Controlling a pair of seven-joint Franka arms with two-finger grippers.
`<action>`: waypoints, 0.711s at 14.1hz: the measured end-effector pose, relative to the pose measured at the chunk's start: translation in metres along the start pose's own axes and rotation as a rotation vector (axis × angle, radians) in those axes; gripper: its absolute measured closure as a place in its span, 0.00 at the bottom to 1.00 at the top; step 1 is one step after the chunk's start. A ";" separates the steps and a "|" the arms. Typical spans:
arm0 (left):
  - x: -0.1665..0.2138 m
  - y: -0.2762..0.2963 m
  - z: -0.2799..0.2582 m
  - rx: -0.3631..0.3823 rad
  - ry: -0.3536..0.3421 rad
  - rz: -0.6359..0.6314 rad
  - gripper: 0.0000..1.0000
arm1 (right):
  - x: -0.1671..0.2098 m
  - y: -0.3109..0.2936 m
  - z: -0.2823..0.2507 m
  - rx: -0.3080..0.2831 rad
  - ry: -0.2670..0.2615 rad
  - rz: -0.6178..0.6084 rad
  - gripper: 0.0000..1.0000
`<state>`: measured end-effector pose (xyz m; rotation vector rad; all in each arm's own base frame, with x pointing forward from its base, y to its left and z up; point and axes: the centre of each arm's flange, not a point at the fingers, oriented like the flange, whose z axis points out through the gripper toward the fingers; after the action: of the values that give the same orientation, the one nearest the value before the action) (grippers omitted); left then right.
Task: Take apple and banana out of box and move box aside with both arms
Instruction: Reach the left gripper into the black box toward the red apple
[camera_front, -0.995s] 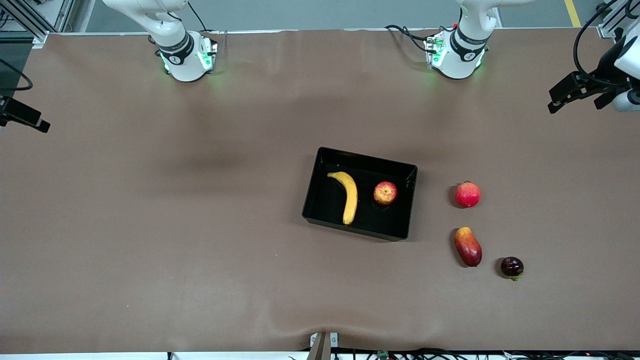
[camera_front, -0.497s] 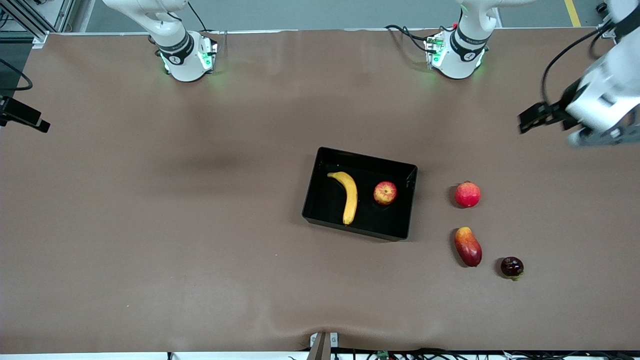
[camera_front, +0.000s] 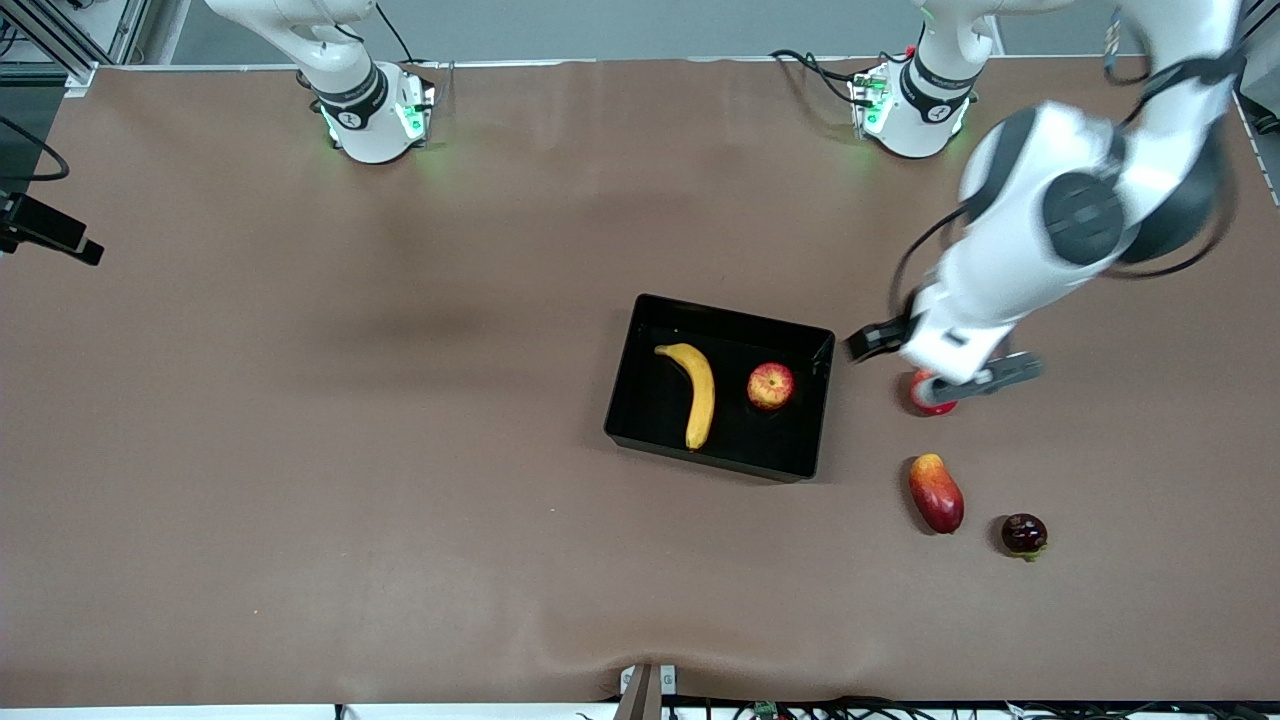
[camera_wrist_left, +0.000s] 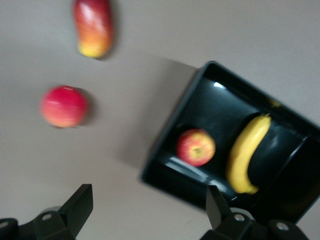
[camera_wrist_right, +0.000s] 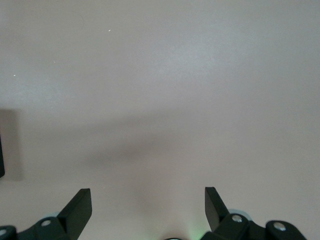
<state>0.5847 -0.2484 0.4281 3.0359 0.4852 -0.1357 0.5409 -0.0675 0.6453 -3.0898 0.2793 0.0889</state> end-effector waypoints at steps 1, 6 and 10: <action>-0.004 0.018 0.023 0.003 0.007 -0.033 0.00 | 0.000 0.000 0.000 0.000 0.000 -0.001 0.00; -0.019 0.068 0.124 0.025 0.018 -0.087 0.00 | 0.000 -0.004 0.001 0.000 -0.003 -0.008 0.00; -0.025 0.075 0.189 0.098 0.017 -0.084 0.00 | 0.008 -0.004 0.013 -0.003 -0.022 -0.006 0.00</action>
<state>0.5696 -0.3421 0.2460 3.1155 0.6258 -0.1422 0.5493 -0.0642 0.6320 -3.0906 0.2698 0.1228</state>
